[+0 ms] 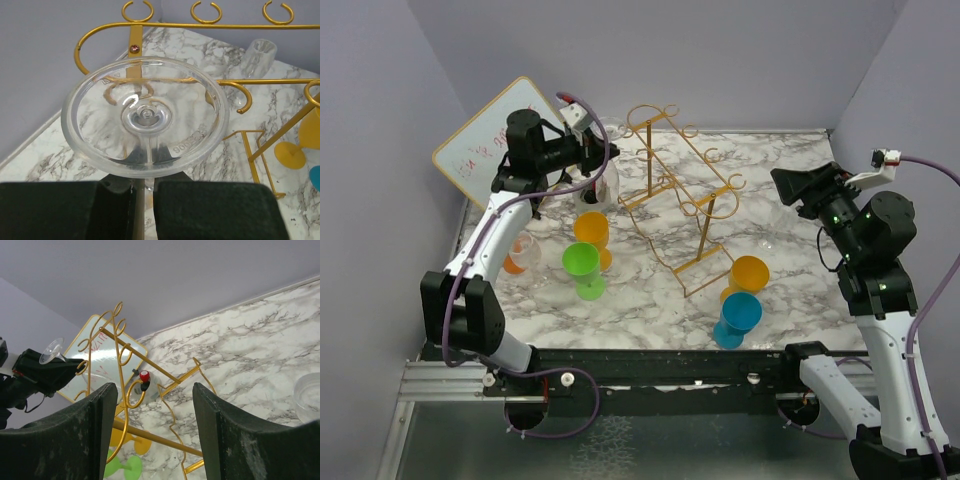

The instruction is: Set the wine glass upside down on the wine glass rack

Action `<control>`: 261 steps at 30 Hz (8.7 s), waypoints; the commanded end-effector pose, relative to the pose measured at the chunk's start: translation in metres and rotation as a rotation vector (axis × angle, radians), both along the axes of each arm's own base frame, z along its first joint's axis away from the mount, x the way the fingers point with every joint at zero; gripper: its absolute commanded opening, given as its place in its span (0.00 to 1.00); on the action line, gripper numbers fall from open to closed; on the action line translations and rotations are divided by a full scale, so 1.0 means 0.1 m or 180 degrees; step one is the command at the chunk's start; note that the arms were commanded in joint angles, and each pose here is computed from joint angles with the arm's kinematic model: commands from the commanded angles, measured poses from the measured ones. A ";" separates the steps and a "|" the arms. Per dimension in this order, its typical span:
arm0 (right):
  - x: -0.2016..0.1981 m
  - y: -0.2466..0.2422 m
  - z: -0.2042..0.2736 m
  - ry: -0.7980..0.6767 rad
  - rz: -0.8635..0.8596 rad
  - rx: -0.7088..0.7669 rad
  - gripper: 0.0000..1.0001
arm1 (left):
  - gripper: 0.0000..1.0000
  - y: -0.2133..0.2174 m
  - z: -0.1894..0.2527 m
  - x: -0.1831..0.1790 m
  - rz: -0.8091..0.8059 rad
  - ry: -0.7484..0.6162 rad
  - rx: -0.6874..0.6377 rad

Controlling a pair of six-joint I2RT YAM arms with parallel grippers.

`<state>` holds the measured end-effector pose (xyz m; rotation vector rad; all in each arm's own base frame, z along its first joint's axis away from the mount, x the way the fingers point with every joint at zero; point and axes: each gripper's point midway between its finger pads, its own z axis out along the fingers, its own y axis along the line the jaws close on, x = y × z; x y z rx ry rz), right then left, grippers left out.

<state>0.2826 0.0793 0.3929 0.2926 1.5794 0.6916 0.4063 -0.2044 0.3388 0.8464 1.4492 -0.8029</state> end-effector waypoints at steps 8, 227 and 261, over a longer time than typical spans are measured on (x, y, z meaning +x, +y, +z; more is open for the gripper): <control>0.01 -0.02 -0.10 0.0099 -0.0027 -0.0078 0.66 | 0.00 -0.09 -0.02 0.23 -0.0038 -0.0331 0.0306; -0.85 0.43 1.23 -0.1754 0.1112 0.0858 0.00 | 0.83 -1.27 2.30 -1.87 -0.0646 0.1153 -0.3531; -1.07 0.59 1.17 -0.2078 0.1513 0.0576 0.01 | 0.35 -1.67 2.55 -2.05 -0.0799 0.1022 -0.4136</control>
